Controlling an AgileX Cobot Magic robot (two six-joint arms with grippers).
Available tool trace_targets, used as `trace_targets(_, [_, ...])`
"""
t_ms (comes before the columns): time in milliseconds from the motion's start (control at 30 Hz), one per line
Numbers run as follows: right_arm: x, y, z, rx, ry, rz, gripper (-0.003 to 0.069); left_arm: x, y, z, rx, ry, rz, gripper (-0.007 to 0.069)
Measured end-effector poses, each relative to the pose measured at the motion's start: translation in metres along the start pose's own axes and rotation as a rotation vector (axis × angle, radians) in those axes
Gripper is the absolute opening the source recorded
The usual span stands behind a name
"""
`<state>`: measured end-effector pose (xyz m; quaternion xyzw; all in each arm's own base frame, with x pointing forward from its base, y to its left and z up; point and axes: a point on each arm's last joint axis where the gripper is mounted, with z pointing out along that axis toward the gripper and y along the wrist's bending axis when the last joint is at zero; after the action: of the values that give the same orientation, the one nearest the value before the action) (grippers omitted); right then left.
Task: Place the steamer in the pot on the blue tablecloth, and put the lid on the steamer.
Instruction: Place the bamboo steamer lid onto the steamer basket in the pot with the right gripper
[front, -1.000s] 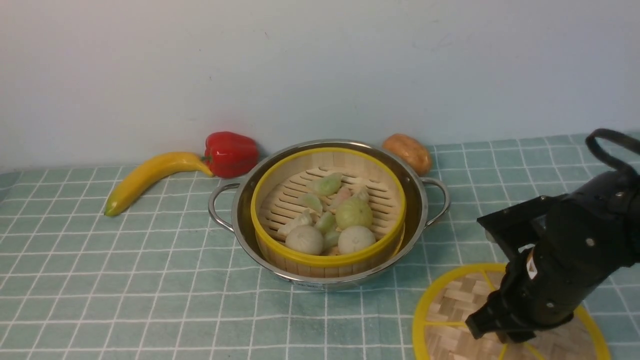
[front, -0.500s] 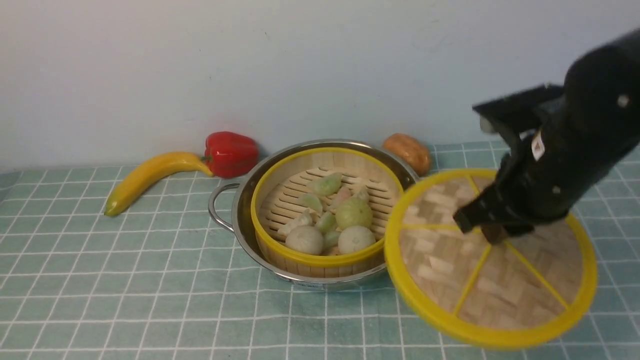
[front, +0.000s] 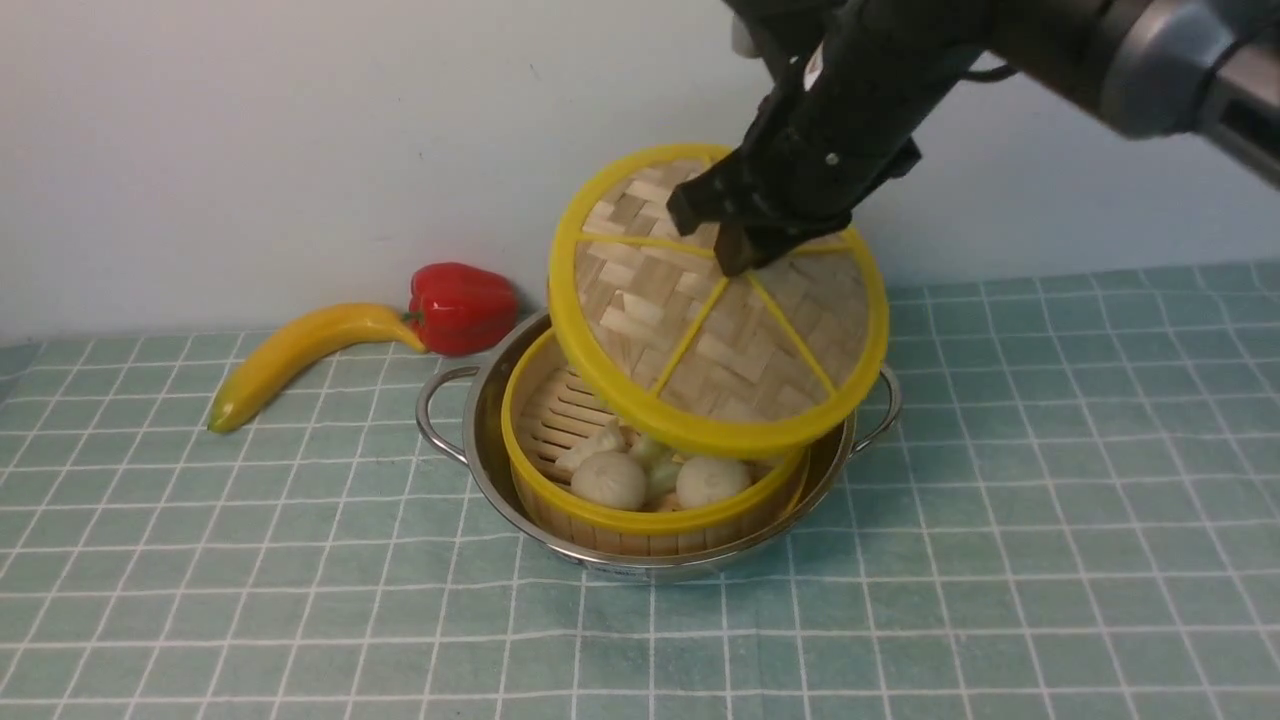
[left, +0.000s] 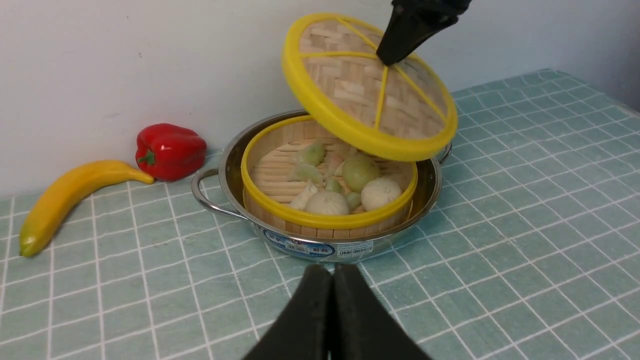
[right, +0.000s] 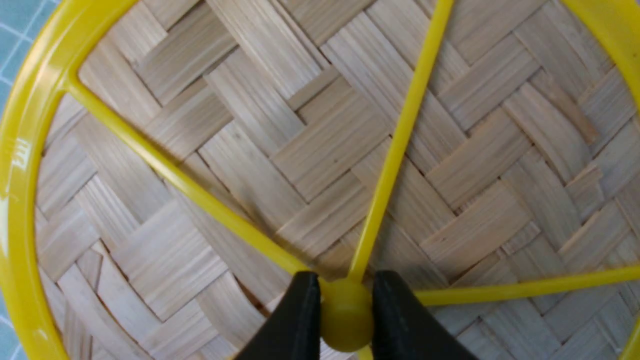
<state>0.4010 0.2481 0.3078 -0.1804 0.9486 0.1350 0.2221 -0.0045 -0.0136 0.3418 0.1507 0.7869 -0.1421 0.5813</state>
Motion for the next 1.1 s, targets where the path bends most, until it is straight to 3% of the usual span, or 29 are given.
trace_targets(333, [0.015, 0.020, 0.054, 0.036, 0.099, -0.087, 0.0144, 0.000, 0.000, 0.000, -0.001, 0.000, 0.004, 0.0001])
trace_targets(1100, [0.003, 0.023, 0.054, 0.028, 0.057, -0.121, 0.0144, 0.000, 0.000, 0.000, -0.003, 0.000, 0.006, 0.0001])
